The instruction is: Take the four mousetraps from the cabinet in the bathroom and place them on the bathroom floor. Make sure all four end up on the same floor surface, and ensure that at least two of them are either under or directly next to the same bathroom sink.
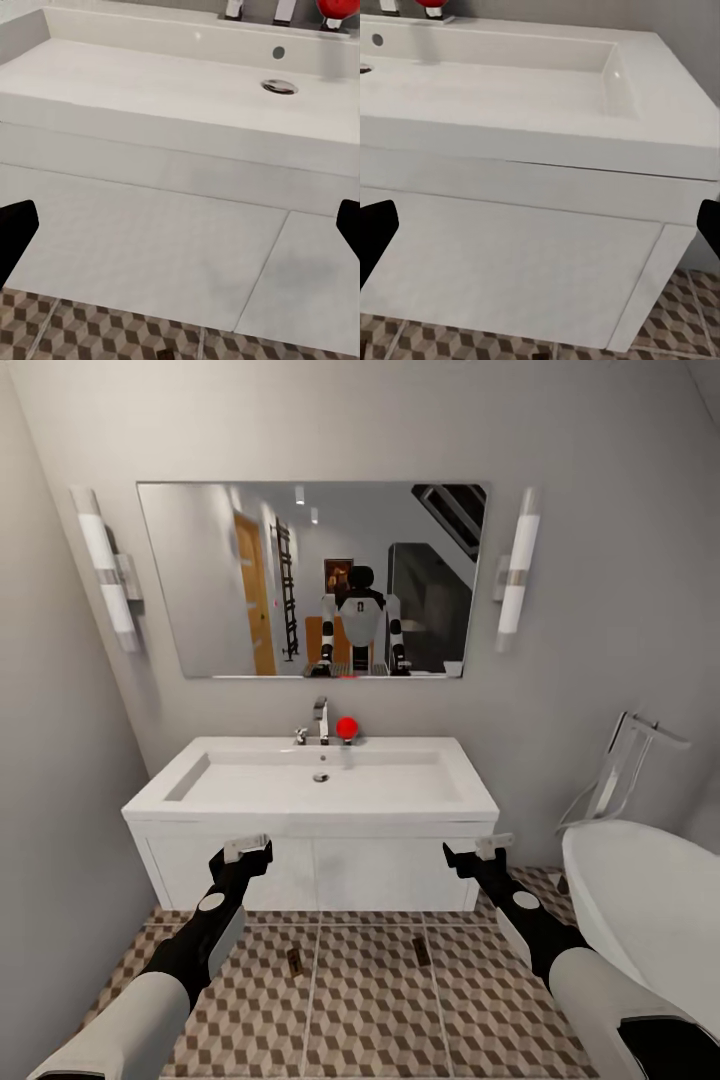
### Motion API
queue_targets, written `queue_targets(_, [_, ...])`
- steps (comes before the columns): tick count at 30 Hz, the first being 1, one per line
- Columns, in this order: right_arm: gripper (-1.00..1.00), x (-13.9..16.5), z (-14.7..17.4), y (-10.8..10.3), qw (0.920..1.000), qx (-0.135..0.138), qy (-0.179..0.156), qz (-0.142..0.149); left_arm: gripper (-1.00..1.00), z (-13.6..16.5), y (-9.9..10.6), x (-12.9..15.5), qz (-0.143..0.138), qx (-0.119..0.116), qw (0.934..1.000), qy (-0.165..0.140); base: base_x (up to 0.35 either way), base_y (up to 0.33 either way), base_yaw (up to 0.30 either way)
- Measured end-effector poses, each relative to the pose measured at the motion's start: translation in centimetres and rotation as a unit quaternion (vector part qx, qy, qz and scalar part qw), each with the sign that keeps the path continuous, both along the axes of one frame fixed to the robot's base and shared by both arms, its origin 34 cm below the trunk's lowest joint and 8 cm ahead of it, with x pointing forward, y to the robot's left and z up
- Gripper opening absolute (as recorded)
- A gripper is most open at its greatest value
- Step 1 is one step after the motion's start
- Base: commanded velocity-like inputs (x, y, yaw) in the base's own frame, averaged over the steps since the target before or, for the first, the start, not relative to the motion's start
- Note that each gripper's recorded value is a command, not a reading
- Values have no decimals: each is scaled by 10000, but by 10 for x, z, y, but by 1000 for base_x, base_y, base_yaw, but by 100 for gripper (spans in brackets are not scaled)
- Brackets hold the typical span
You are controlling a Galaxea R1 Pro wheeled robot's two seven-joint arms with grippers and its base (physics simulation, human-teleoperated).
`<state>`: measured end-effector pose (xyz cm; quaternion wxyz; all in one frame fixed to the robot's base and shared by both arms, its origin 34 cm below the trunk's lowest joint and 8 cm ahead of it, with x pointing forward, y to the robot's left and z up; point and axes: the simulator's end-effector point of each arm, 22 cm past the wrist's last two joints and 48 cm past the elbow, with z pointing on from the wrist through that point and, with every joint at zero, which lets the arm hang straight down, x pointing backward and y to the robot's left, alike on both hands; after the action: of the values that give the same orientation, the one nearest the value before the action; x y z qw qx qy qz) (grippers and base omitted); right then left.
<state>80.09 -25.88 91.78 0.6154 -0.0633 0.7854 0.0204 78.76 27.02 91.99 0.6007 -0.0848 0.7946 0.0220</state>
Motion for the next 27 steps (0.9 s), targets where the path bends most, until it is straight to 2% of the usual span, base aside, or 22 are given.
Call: queue_targets(27, [100, -7, 28, 0, 10000, -1, 8, 0, 100, 27, 0, -7, 1, -6, 10000, 20, 0, 0, 0])
